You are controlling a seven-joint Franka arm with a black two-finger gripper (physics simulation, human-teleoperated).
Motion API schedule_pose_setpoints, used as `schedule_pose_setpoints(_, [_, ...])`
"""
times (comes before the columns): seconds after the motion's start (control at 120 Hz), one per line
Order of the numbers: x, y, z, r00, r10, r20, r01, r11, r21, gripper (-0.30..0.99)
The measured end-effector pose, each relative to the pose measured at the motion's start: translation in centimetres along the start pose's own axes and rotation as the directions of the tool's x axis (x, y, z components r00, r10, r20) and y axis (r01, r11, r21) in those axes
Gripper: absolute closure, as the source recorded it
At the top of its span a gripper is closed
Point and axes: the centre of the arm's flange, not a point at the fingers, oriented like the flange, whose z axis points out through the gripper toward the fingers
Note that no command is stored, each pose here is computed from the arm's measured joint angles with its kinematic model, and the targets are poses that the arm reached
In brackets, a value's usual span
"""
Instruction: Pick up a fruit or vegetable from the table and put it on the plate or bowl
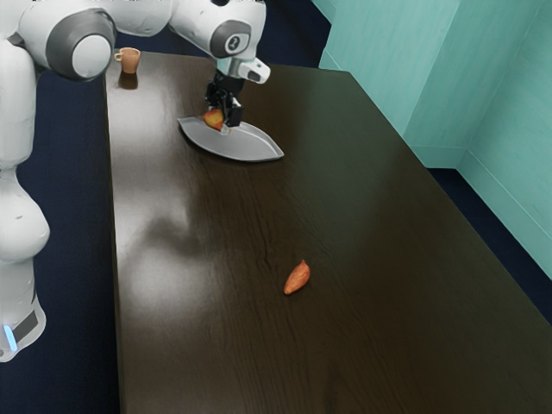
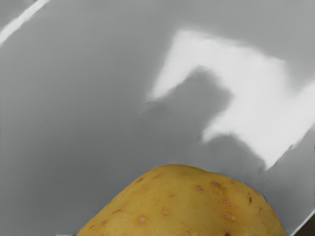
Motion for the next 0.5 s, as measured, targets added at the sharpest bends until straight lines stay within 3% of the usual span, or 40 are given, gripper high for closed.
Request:
schedule_pose_setpoints(0.2, [1.6, -0.8, 0.1, 0.999, 0.024, -0.043, -0.024, 1.0, 0.012, 0.28])
schedule_pose_setpoints(0.317, [2.1, -0.8, -0.8, 0.996, 0.052, -0.07, -0.051, 0.998, 0.022, 0.12])
schedule_pose_setpoints(0.5, [2.3, -0.6, -1.1, 0.993, 0.081, -0.085, -0.08, 0.997, 0.011, 0.03])
